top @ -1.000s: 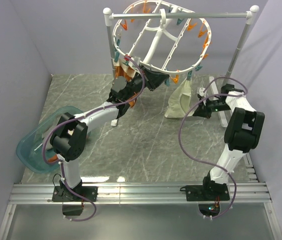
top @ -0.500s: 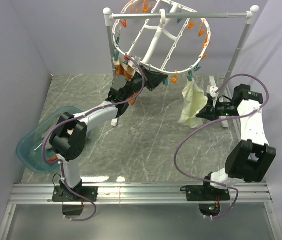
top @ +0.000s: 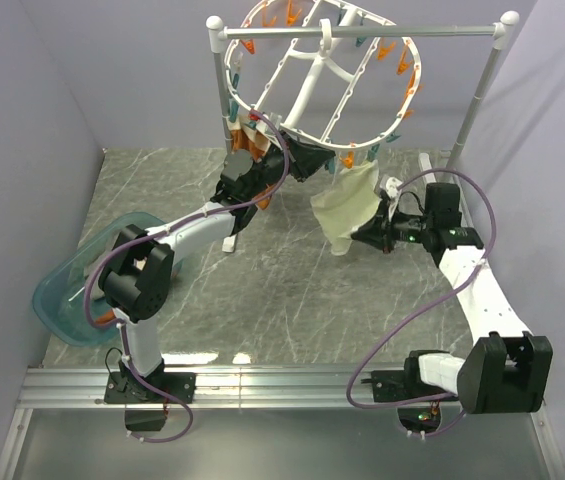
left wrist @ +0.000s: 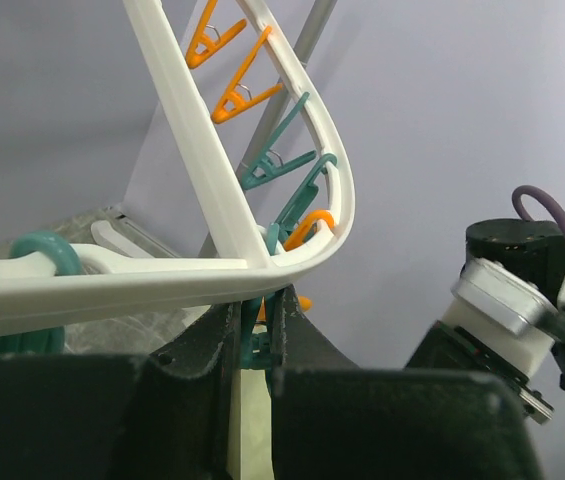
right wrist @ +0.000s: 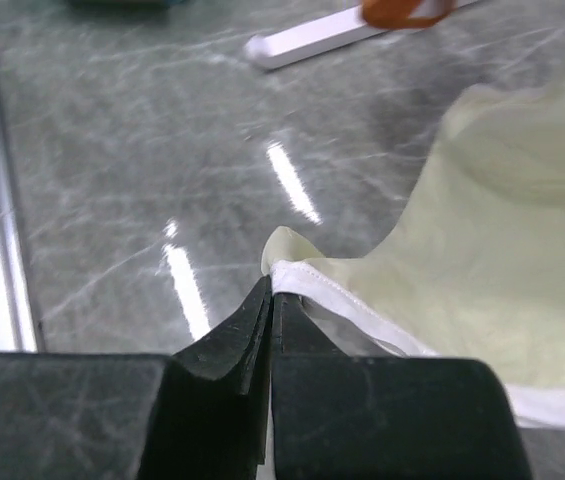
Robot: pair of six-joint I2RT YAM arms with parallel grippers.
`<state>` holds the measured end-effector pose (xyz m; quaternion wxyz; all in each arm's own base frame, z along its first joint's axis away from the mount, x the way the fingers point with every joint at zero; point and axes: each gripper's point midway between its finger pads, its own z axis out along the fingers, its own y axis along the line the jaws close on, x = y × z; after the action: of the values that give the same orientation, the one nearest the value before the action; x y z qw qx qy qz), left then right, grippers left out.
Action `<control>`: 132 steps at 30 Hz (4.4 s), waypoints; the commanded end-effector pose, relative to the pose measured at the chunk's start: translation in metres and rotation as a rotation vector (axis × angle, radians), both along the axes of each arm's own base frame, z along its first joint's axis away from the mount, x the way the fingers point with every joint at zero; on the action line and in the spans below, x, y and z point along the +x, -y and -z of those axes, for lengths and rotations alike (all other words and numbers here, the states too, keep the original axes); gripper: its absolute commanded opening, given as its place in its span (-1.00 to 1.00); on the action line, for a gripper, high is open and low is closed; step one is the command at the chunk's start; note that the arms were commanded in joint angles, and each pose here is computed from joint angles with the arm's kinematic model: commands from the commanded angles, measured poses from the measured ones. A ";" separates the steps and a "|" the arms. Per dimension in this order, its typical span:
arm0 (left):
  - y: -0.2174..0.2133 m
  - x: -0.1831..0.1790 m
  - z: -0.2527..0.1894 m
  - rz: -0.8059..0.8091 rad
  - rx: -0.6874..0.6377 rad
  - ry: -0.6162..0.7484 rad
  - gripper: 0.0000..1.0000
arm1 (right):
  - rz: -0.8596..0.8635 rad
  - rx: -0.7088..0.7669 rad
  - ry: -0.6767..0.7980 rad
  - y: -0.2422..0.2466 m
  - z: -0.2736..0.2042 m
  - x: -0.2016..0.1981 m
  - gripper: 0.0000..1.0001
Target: Clip the underwear to the hanger
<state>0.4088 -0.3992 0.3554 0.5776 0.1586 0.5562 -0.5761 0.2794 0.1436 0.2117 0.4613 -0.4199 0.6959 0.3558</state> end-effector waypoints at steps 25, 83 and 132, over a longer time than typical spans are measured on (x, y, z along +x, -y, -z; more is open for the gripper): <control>0.007 -0.032 -0.001 0.204 0.044 0.038 -0.99 | 0.126 0.162 0.530 -0.051 -0.074 0.052 -1.00; 0.018 -0.053 0.028 0.394 0.134 0.204 -0.99 | -0.449 -0.440 1.636 -0.088 -0.069 0.083 -1.00; 0.011 -0.067 0.030 0.395 0.176 0.334 -0.99 | -0.308 -0.274 1.439 -0.091 -0.107 0.098 -1.00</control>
<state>0.3755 -0.4039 0.3455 0.5762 0.3497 0.4613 -0.5769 0.3737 0.2333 0.2822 0.6689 -0.7082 0.2251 -0.0182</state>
